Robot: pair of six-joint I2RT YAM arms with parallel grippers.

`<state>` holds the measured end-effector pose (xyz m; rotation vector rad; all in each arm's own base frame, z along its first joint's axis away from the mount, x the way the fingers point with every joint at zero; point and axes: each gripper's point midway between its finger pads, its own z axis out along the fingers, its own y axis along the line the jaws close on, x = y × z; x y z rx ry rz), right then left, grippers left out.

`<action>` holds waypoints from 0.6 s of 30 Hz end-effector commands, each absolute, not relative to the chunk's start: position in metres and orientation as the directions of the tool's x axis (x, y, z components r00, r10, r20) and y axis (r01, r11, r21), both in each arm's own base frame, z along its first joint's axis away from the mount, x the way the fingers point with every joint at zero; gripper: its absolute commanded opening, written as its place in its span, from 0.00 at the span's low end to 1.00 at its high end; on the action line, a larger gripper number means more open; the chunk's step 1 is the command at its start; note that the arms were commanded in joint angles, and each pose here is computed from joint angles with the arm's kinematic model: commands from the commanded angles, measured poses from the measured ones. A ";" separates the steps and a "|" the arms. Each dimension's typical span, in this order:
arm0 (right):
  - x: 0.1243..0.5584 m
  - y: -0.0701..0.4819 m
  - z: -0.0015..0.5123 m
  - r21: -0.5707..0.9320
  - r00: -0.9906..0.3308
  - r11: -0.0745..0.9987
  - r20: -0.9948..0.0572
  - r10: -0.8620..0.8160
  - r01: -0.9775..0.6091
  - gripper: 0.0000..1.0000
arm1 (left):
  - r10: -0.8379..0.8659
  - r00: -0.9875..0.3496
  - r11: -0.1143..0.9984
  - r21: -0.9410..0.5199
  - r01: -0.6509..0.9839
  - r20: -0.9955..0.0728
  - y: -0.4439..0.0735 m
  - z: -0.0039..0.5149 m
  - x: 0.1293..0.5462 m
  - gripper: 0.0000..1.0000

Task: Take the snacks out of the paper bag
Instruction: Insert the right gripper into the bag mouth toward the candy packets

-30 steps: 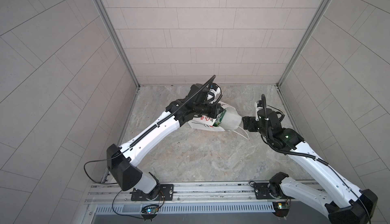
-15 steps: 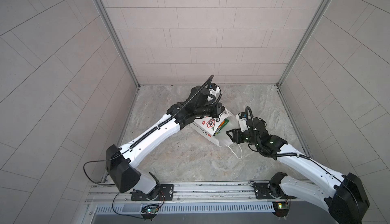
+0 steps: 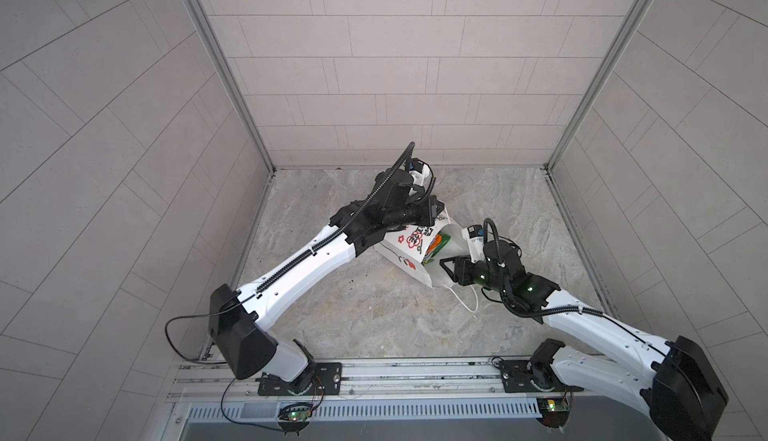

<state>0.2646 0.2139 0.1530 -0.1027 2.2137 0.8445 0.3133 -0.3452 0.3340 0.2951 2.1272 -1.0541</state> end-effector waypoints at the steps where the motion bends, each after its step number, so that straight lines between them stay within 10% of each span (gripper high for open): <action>1: 0.271 0.226 0.166 0.622 -0.703 0.720 -0.659 0.268 -0.308 0.51 | -0.191 -0.670 0.613 -0.620 0.490 -0.718 -0.351 0.353 0.326 0.00; 18: 0.272 0.255 0.149 0.658 -0.722 0.694 -0.628 0.290 -0.294 0.37 | -0.232 -0.665 0.584 -0.648 0.489 -0.710 -0.361 0.361 0.335 0.00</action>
